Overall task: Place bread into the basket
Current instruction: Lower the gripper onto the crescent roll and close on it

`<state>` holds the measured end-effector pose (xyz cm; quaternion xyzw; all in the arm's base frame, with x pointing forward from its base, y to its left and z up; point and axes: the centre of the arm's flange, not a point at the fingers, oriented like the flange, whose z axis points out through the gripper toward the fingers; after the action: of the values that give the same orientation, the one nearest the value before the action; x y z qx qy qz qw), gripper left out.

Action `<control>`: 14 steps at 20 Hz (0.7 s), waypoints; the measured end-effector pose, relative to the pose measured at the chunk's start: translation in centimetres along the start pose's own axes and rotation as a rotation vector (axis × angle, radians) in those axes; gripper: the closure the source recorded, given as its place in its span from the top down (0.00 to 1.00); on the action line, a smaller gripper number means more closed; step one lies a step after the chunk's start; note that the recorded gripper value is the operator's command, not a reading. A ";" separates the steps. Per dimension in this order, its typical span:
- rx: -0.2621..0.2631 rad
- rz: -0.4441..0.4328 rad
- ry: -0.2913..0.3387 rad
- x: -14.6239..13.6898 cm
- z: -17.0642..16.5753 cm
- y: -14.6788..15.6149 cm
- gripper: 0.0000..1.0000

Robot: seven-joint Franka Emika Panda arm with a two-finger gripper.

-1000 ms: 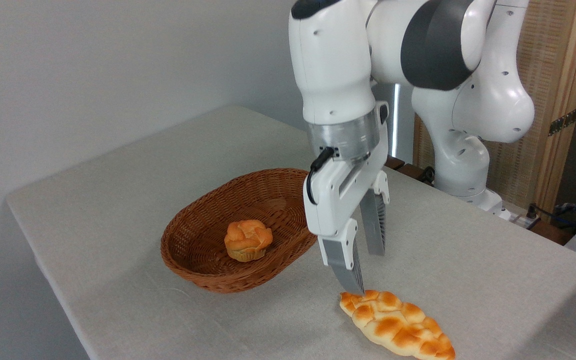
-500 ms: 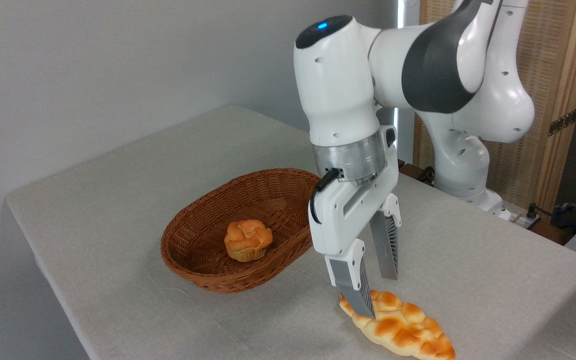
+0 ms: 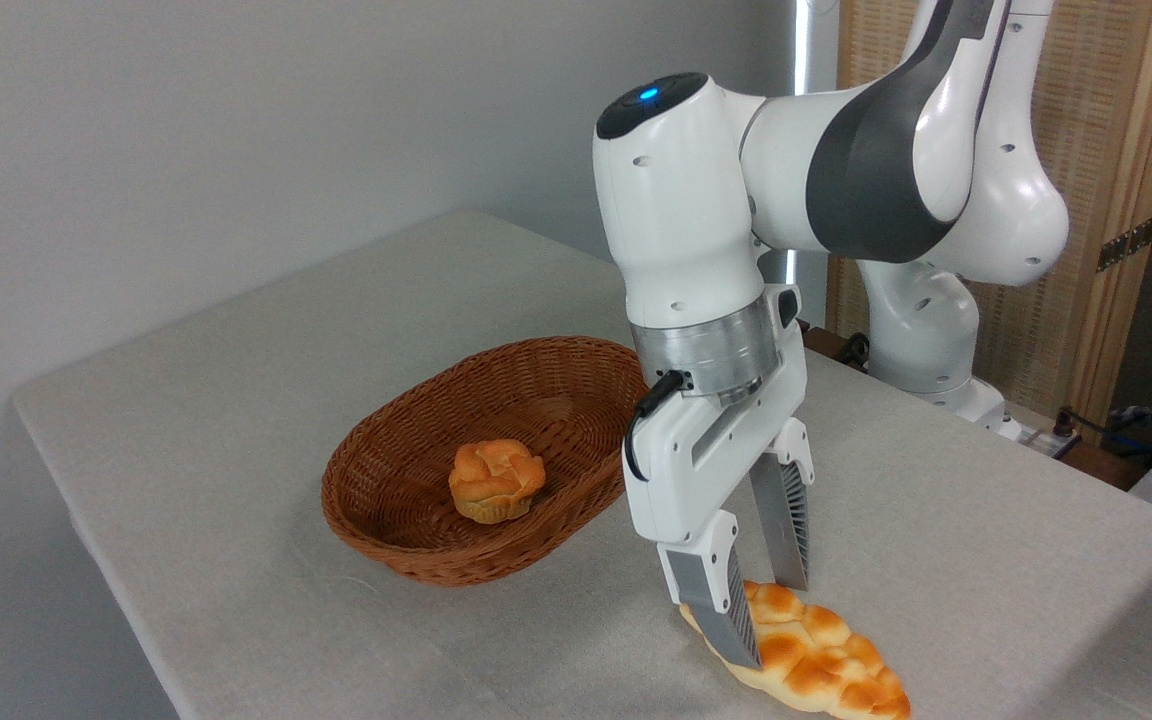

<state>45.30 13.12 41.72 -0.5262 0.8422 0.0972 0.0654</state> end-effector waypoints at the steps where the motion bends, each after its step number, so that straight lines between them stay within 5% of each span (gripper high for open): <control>1: -0.002 0.001 -0.001 -0.1 0.2 0.1 1.00; 6: -0.018 -0.003 0.015 -0.2 1.3 0.5 0.99; 12: -0.025 0.000 0.020 0.0 1.7 0.5 0.63; 14: -0.025 0.013 0.020 0.0 1.7 0.5 0.59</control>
<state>44.84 13.76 40.08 -0.5226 0.8449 0.1029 0.0500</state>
